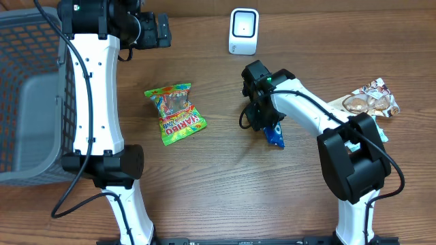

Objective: Scan the item barcode

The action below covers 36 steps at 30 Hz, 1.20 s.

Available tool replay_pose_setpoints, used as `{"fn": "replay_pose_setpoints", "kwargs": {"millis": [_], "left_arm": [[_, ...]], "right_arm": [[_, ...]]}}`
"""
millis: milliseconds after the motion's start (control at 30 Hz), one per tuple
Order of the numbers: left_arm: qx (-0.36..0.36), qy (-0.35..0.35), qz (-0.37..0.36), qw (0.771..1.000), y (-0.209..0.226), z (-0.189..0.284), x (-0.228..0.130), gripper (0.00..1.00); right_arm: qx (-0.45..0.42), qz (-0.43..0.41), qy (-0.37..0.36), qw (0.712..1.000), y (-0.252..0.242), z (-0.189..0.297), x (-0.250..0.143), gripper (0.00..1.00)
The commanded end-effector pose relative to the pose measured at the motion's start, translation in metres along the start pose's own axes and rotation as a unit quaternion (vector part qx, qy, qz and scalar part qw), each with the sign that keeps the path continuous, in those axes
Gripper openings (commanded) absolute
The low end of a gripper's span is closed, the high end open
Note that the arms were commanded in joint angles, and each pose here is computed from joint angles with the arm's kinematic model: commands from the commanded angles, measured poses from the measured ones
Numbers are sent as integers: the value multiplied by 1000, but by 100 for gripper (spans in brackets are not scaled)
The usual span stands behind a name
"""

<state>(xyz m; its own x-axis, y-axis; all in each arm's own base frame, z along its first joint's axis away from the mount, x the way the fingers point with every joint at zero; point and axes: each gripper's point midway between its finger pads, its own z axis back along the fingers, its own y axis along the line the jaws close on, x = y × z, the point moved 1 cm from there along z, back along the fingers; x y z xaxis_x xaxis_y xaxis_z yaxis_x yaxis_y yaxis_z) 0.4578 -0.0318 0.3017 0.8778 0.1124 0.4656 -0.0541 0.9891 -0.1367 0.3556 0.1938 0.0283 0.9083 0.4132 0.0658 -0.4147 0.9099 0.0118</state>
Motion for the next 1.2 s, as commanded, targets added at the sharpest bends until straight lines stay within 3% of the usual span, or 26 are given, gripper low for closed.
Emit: {"fn": "replay_pose_setpoints", "kwargs": {"millis": [0,600,1167], "left_arm": [[3,1,3,1000,2,-3,1,100],[3,1,3,1000,2,-3,1,100],[3,1,3,1000,2,-3,1,100]], "right_arm": [[-30,22,6,999,-15,-3,-7,43],[-187,37,-45,981,-27,42,10,40],[-178,29,-36,983,-35,1,-9,40]]}}
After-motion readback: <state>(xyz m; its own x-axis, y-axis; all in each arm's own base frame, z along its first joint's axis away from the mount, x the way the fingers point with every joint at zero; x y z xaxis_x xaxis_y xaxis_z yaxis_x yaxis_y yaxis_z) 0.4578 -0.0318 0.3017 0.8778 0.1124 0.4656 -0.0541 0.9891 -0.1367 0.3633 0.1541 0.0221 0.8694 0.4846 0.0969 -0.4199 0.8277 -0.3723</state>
